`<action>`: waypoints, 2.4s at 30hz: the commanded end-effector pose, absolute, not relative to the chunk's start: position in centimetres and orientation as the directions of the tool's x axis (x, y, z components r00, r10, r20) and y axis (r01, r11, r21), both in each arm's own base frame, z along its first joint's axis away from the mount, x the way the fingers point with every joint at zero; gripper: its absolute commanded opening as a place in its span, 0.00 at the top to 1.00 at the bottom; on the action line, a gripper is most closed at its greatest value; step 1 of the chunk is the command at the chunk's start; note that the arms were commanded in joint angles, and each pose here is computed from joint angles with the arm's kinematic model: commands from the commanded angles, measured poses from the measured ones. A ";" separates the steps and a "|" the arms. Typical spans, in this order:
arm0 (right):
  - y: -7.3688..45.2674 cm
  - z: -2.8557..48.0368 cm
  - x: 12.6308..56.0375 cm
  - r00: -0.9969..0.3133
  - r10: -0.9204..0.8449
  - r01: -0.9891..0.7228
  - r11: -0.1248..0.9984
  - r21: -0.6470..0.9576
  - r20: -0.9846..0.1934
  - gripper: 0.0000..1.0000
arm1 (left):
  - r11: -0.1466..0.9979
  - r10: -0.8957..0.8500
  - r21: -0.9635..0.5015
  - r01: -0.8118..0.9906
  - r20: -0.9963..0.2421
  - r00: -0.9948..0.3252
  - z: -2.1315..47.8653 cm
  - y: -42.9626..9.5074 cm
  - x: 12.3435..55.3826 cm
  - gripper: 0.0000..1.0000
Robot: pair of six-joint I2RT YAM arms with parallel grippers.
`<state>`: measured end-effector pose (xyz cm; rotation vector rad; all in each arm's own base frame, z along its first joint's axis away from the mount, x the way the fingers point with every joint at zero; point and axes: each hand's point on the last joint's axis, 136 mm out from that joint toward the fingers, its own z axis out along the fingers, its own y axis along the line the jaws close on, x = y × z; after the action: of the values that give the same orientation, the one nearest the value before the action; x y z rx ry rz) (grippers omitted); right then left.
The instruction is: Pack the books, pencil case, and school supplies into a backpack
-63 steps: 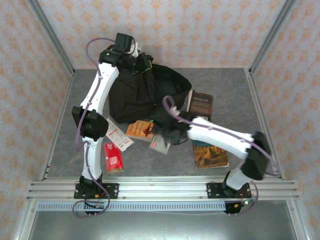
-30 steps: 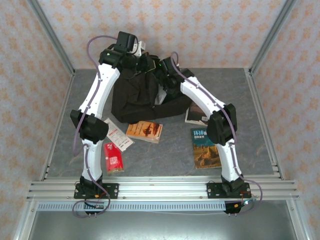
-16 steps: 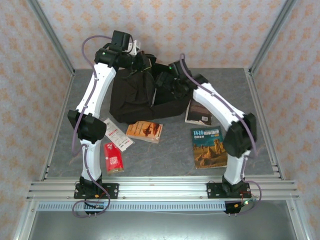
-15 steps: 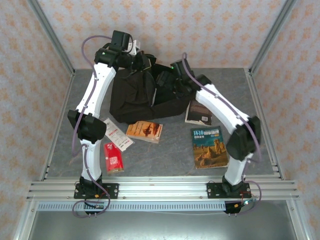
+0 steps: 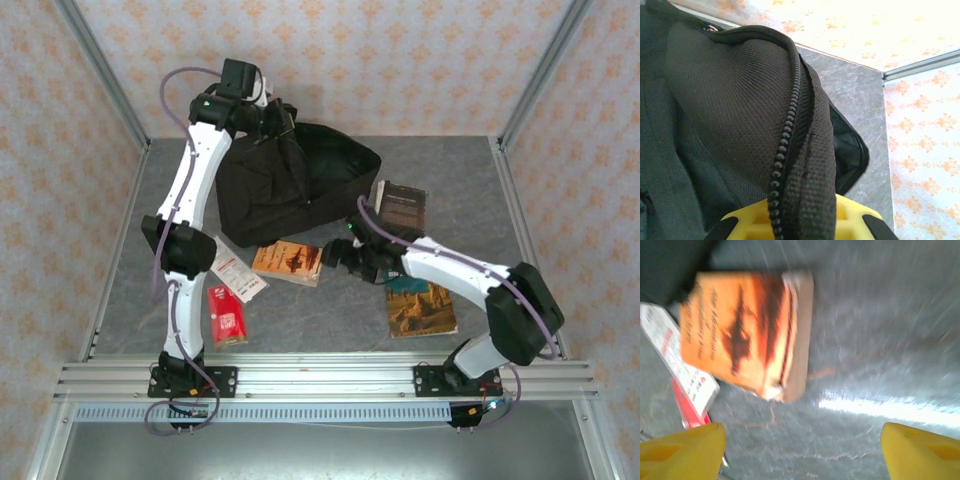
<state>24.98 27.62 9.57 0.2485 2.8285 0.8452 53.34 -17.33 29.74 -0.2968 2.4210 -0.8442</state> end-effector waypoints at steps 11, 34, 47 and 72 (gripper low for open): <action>36.5 7.0 27.9 -0.939 0.328 0.277 0.551 0.787 0.100 0.26 | 0.790 -0.337 -0.613 -0.009 -0.422 -0.842 26.2 -18.3 55.2 1.00; 36.1 6.8 31.3 -0.887 0.462 0.309 0.551 0.775 0.025 0.59 | 0.789 -0.292 -0.613 0.036 -0.427 -0.856 26.9 -20.1 53.8 1.00; 34.6 7.4 33.1 -0.857 0.509 0.290 0.603 0.743 -0.079 0.90 | 0.804 -0.284 -0.594 0.039 -0.440 -0.852 27.3 -19.7 53.2 1.00; 24.0 20.4 22.8 -0.876 0.140 -0.231 0.718 0.657 -0.461 0.96 | 0.713 -0.095 -0.685 0.151 -0.308 -0.947 21.0 -24.6 41.5 0.19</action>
<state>24.07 23.72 18.75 0.1581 2.4654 0.9824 42.44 -21.05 18.79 -0.2156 2.7027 -0.9133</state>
